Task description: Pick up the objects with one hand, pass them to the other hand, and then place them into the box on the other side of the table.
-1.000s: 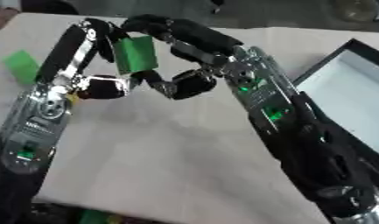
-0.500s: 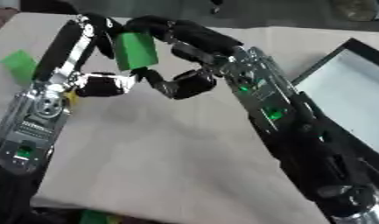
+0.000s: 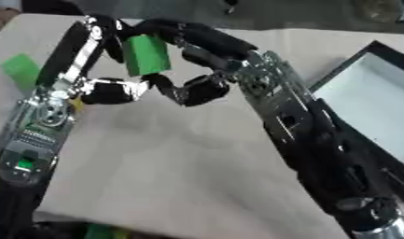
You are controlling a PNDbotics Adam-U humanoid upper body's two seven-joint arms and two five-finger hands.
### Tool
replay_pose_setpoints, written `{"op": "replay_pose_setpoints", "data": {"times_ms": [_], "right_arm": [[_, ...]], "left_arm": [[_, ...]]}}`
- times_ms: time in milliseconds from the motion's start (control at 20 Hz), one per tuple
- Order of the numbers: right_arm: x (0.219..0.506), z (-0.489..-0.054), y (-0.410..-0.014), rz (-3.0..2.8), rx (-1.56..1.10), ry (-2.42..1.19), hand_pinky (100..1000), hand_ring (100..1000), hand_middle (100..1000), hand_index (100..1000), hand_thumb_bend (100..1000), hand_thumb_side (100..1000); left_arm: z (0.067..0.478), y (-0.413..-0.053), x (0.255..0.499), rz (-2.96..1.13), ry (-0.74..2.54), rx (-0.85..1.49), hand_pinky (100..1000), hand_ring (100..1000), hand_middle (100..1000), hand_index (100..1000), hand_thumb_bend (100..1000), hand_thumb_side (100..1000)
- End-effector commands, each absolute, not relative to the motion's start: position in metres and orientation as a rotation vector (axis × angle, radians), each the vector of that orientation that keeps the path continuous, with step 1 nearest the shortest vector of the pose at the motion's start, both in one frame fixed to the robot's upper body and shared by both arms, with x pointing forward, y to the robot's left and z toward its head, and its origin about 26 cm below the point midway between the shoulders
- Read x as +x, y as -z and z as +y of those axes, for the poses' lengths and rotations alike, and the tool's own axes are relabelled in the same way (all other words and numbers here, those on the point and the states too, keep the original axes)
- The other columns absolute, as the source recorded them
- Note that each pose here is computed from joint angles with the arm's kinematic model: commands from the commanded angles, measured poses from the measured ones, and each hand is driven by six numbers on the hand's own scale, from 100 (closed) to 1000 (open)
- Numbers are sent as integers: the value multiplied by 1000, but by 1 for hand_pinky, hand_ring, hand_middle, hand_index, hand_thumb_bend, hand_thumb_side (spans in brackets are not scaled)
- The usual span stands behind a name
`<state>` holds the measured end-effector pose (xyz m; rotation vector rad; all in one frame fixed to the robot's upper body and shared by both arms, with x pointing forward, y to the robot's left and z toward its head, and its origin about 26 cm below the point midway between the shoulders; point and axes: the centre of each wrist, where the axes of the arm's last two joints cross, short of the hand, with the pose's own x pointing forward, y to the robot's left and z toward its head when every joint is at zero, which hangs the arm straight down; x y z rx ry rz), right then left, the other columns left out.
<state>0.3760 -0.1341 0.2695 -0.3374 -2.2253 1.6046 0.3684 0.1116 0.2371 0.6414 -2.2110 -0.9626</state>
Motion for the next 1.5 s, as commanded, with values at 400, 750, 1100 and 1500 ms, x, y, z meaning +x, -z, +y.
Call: {"op": "replay_pose_setpoints", "data": {"times_ms": [400,750,1100,1500], "right_arm": [[377,-137,-276,-2281,-230,-1446,900,921,653,727,100,100],[377,-137,-275,-2292,-192,-1367,861,852,576,658,100,162],[376,-137,-276,-2308,-163,-1283,849,840,542,635,100,191],[373,-139,-279,-2308,-136,-1257,853,846,544,639,100,203]], "left_arm": [[111,-243,366,-2246,940,606,485,395,440,576,289,100],[111,-242,365,-2256,927,587,507,427,465,604,437,100],[114,-238,369,-2224,944,654,597,529,565,717,674,100],[125,-223,381,-2091,934,806,709,711,736,878,798,100]]}}
